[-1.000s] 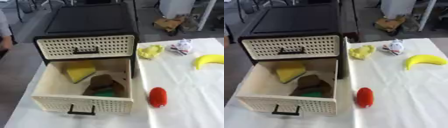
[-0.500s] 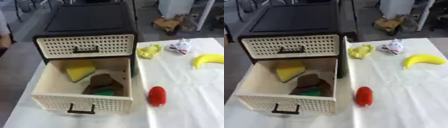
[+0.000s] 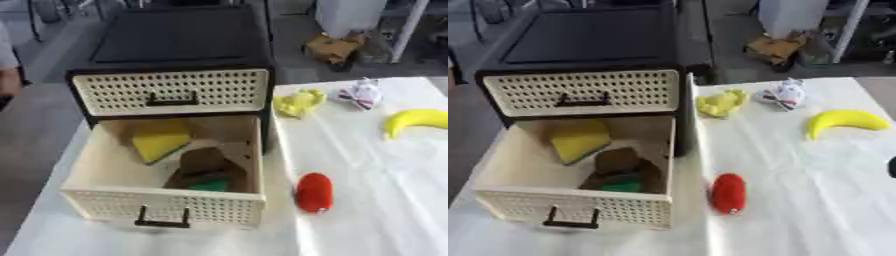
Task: Pick up objects from table and place into drawer.
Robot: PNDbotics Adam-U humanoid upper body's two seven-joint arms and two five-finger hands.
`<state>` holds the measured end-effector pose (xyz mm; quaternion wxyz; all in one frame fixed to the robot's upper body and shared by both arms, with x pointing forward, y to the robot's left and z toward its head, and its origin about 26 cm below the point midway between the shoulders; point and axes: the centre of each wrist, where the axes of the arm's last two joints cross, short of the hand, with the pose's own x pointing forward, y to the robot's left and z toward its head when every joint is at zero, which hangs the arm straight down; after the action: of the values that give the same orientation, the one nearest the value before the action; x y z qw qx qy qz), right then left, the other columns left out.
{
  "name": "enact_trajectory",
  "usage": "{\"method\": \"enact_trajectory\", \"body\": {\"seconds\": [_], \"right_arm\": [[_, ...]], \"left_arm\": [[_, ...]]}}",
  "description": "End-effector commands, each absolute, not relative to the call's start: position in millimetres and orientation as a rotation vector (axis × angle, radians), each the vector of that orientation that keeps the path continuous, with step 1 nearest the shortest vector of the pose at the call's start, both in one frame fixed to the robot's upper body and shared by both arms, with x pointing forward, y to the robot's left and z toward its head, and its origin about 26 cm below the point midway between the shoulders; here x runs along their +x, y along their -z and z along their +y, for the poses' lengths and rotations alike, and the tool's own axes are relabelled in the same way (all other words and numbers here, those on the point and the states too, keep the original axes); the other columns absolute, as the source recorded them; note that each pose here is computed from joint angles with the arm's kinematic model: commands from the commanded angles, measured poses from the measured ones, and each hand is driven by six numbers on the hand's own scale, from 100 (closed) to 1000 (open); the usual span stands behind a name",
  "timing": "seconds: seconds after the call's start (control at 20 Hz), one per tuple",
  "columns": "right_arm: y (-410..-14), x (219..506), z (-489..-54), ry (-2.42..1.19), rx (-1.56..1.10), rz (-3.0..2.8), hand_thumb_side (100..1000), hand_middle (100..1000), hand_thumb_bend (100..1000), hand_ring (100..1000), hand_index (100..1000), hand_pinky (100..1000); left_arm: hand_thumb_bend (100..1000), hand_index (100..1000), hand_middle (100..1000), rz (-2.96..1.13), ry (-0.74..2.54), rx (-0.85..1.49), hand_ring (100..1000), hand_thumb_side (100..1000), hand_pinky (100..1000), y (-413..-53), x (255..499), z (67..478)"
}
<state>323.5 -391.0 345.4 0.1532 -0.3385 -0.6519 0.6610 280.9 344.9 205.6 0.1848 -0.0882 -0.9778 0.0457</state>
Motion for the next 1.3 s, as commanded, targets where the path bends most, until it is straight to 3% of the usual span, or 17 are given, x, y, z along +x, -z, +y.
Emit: {"method": "enact_trajectory", "body": {"seconds": [0.05,0.95,1.3], "right_arm": [[-357.8,323.8,-395.0,-1.929,-1.03,-1.824,831,853,874,920,982,799],[-349.6,376.3,-368.7,-1.966,-0.891,-1.838,804,850,907,934,980,804],[-327.2,400.4,-355.2,-1.919,-0.842,-1.808,779,750,886,898,889,775]], "left_arm": [[100,982,100,-2.776,-0.094,-0.251,100,615,100,-213.1,279.6,344.5],[100,959,100,-2.746,-0.094,-0.275,100,615,100,-210.5,281.0,340.0],[100,945,100,-2.731,-0.104,-0.286,100,617,100,-209.2,281.5,338.5]]}}
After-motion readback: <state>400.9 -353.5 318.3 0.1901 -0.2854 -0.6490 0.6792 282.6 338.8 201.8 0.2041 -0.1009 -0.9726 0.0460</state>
